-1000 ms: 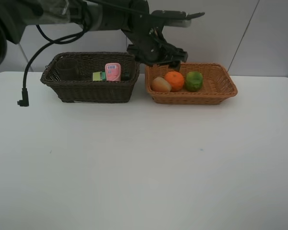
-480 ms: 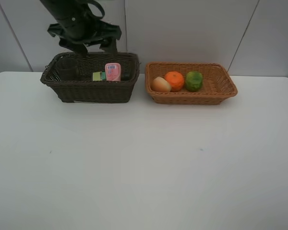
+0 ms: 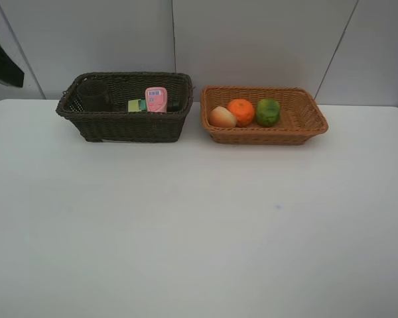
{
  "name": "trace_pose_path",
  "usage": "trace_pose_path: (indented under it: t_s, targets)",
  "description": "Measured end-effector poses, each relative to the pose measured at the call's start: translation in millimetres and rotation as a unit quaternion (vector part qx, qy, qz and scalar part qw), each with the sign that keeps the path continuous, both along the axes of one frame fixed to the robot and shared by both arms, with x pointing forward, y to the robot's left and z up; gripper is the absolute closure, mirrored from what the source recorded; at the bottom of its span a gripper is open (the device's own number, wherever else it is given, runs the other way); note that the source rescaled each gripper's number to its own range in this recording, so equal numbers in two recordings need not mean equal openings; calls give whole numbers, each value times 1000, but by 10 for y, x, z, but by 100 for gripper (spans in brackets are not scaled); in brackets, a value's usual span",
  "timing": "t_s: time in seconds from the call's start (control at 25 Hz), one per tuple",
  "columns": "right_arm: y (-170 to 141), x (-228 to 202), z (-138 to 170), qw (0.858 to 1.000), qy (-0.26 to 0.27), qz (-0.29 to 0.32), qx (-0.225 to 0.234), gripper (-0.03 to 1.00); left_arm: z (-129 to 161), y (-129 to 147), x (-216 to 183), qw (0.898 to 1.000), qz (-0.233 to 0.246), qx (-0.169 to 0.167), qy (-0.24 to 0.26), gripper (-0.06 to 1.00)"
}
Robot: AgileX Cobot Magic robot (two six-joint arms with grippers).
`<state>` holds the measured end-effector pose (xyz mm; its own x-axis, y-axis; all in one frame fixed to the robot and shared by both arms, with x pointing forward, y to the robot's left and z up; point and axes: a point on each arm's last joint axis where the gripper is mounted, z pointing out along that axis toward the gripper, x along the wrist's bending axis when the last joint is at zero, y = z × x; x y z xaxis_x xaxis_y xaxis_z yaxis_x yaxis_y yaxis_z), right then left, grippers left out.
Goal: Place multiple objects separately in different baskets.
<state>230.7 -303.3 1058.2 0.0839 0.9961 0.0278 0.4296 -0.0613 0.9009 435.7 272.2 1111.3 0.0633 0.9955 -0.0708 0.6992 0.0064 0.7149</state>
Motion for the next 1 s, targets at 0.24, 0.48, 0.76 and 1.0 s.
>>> trace_pose_path:
  t_s: [0.24,0.48,0.76,1.0]
  targets:
    - [0,0,0,1000,0,0,0,-3,-73,140,-881,998,-9,2,-59,-5]
    - [0,0,0,1000,0,0,0,-3,-337,226,-1432,995,-21,15,-95,-6]
    - [0,0,0,1000,0,0,0,-3,-417,269,-1700,990,-20,9,-140,-6]
    - [0,0,0,1000,0,0,0,-3,-490,274,-1761,995,-22,11,-97,-6]
